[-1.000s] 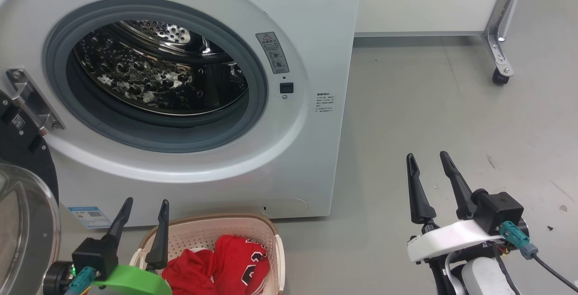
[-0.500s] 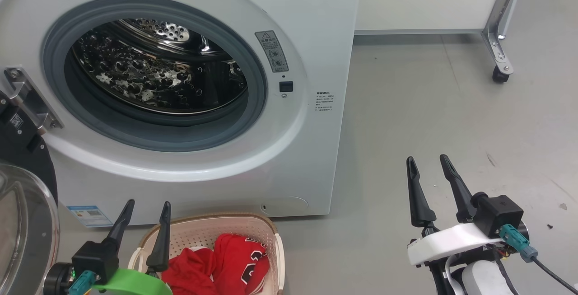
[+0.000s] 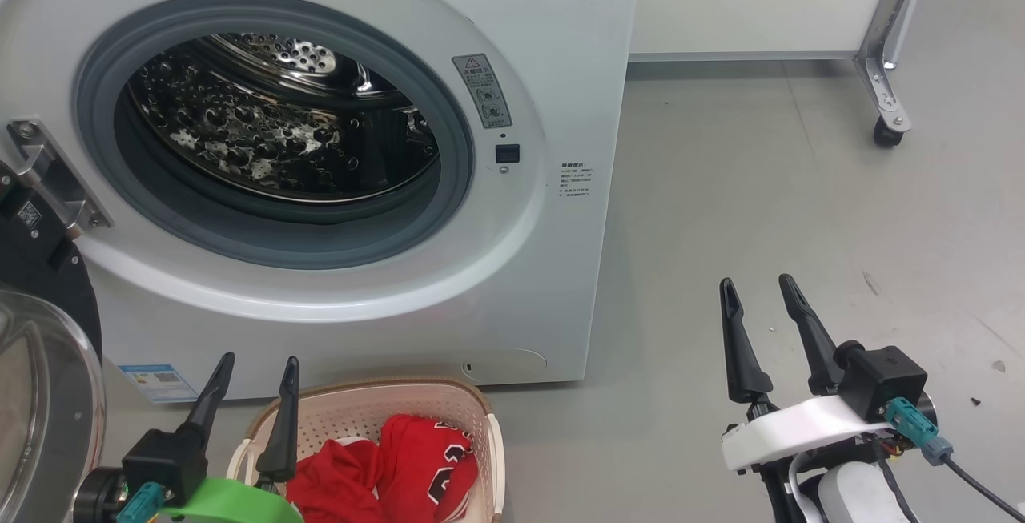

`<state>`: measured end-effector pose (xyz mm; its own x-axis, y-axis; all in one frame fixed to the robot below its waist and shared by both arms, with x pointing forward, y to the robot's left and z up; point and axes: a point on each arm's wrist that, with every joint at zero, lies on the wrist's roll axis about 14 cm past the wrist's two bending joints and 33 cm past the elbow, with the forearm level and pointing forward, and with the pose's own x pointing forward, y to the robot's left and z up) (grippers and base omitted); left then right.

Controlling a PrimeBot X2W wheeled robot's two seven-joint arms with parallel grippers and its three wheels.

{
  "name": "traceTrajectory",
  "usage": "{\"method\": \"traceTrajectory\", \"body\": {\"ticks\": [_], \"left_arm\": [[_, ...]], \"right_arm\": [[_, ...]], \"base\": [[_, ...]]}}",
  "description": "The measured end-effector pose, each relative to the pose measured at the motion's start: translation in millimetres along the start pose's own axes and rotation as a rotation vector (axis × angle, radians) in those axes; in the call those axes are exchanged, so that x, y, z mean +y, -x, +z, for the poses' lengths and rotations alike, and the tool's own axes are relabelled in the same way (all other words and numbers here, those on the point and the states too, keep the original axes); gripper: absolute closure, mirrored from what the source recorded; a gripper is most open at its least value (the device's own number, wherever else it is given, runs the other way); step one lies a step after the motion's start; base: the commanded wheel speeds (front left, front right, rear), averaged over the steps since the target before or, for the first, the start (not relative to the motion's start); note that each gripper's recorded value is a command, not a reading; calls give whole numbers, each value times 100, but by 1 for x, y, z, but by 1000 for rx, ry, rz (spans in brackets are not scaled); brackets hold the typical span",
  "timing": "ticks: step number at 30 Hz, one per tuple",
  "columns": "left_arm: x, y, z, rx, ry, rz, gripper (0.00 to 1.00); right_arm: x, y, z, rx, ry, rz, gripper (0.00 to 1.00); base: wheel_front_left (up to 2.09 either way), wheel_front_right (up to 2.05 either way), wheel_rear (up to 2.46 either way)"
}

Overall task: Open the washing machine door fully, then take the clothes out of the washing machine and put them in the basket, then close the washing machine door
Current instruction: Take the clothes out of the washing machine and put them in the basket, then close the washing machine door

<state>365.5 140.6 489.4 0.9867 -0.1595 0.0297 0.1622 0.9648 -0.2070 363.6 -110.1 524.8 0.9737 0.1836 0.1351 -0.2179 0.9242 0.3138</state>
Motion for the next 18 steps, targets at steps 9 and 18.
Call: {"method": "traceTrajectory", "body": {"ticks": [9,18], "left_arm": [[2,2,-1,3,3,7,0],[2,4,-3,8,9,12,0]], "right_arm": [[0,0,0,1,0,1,0],[0,1,0,1,0,0,0]], "base": [[0,0,0],[0,0,0]]}}
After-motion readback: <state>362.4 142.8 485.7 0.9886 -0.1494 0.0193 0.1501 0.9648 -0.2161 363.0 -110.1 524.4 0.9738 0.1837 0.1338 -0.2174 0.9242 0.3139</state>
